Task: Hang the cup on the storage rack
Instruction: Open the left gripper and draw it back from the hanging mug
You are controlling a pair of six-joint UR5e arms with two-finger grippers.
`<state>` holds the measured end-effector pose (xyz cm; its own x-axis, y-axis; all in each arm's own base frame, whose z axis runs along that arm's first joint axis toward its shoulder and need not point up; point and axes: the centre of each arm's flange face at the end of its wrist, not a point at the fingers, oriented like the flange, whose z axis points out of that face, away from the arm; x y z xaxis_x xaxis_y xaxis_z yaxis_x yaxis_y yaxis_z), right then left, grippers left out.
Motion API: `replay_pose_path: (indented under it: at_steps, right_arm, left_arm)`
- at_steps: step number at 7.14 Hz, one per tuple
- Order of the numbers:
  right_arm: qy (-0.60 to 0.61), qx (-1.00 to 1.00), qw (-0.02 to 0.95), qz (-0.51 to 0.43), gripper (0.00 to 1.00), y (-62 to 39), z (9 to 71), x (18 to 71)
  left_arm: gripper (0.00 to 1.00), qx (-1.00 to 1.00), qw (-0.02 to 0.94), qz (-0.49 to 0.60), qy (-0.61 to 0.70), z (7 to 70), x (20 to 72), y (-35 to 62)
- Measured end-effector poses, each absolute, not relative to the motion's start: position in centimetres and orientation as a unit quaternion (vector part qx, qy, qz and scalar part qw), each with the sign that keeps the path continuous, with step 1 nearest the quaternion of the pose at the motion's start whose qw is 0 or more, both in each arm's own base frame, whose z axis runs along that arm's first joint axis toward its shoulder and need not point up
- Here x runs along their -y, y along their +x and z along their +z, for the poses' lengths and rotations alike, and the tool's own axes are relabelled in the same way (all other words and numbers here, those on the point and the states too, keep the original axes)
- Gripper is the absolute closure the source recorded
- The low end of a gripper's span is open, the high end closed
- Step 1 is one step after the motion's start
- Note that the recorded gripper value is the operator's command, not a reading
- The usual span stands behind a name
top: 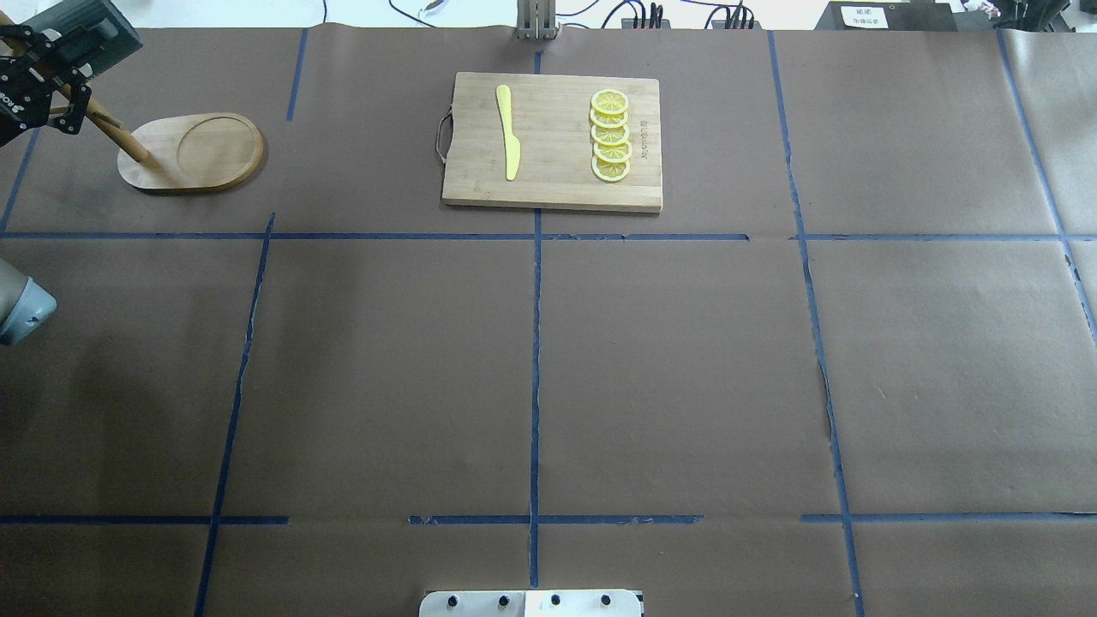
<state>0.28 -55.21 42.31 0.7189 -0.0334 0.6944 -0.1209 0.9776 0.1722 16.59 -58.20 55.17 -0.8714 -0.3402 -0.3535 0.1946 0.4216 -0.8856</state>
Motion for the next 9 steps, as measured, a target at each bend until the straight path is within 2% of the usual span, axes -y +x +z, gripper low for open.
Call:
replay_pose_path:
  at_steps: [1, 2, 3, 9]
  right_arm:
    - [0.103, 0.374, 0.921, 0.024, 0.0, 0.3, 42.3, 55.2]
    - [0.104, 0.374, 0.921, 0.024, 0.0, 0.4, 42.2, 55.2]
    - [0.104, 0.374, 0.921, 0.025, 0.0, 0.4, 42.2, 55.3]
    - [0.105, 0.374, 0.921, 0.028, 0.0, 0.8, 42.1, 55.3]
  left_arm:
    - [0.68, -0.804, 0.251, -0.537, -0.044, 55.3, 58.2, 16.6]
    - [0.44, -0.803, 0.252, -0.538, -0.044, 55.5, 58.2, 16.6]
    - [0.0, -0.801, 0.254, -0.54, -0.043, 55.8, 58.2, 16.6]
    - [0.0, -0.801, 0.261, -0.537, -0.04, 55.9, 58.5, 14.1]
